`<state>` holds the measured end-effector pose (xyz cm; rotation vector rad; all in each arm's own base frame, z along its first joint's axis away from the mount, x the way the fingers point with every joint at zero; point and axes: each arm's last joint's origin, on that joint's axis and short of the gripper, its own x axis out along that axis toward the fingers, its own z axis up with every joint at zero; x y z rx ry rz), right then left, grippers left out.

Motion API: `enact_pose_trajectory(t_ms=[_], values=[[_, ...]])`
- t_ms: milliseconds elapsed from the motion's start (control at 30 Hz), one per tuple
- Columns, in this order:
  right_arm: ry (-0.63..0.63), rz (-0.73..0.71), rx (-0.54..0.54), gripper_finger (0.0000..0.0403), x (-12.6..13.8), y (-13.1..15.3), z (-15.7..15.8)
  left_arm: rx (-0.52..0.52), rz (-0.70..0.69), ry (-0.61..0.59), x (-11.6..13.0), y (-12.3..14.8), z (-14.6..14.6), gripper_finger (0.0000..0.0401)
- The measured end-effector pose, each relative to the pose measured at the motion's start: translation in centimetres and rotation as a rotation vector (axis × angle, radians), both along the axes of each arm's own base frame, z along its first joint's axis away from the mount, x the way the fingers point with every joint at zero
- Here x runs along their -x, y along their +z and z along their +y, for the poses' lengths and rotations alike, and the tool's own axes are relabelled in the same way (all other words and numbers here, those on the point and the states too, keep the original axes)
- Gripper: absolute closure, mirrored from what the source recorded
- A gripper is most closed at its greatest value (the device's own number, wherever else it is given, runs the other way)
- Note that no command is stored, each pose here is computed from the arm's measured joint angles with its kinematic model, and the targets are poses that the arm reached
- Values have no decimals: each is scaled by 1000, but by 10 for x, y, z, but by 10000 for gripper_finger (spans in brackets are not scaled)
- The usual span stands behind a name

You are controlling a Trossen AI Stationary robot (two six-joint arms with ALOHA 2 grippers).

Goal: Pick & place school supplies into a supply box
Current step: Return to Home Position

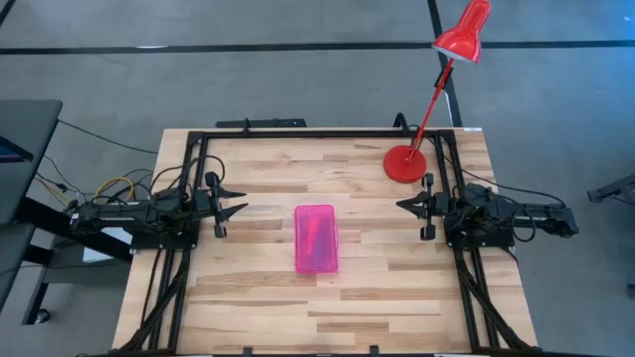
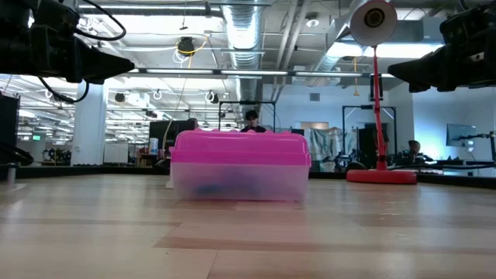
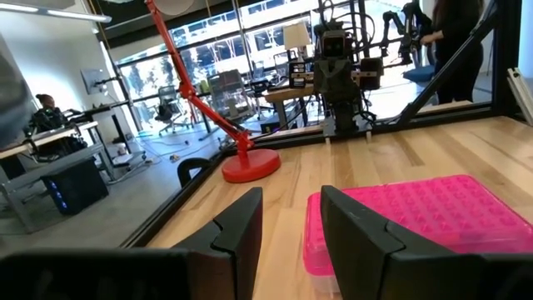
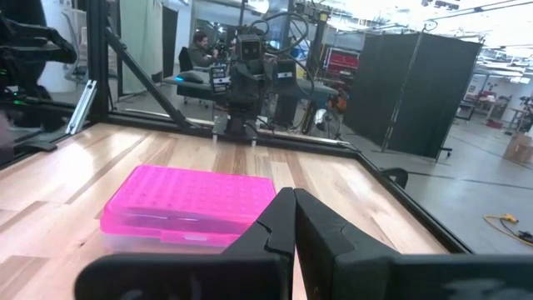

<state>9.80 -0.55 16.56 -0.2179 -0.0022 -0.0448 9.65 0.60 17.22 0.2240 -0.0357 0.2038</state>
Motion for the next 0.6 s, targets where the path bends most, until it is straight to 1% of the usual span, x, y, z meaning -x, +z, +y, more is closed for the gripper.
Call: enact_pose_trajectory(t_ms=[600], values=[[0,0,0,403,0,0,0,9,-2,0,0,0,0,282]])
